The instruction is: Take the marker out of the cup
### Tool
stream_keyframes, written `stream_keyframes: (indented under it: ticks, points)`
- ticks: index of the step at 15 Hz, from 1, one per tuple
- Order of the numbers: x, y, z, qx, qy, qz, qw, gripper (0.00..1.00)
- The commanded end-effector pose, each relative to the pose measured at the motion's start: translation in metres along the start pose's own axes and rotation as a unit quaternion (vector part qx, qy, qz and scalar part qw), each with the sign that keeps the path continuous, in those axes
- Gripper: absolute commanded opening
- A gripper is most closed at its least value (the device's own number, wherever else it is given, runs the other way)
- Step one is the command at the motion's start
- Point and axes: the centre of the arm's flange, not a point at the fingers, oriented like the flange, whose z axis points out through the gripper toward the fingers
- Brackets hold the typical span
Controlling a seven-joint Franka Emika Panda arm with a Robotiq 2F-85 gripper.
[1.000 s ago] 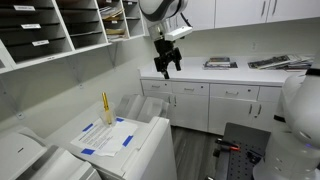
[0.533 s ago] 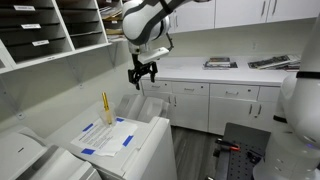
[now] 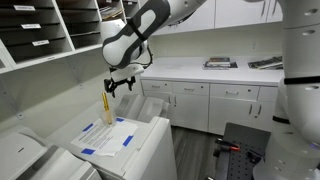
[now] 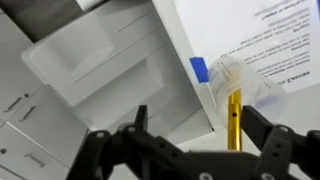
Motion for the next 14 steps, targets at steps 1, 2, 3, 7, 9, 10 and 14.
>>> stream_keyframes:
  ticks: [1, 2, 3, 7, 9, 10, 14]
  points:
    - [0.027, -0.028, 0.018, -0.02, 0.025, 0.011, 0.9994, 1.0]
    - [0.031, -0.036, 0.025, -0.022, 0.027, 0.014, 0.9993, 1.0]
    - [0.034, -0.044, 0.031, -0.023, 0.028, 0.017, 0.9992, 1.0]
    - [0.049, -0.072, 0.049, -0.039, 0.049, 0.025, 0.9977, 1.0]
    - [0.056, -0.08, 0.055, -0.05, 0.062, 0.028, 0.9964, 0.99]
    - [0.059, -0.083, 0.058, -0.055, 0.067, 0.029, 0.9958, 0.91]
    - [0.066, -0.087, 0.065, -0.072, 0.088, 0.019, 0.9933, 0.54]
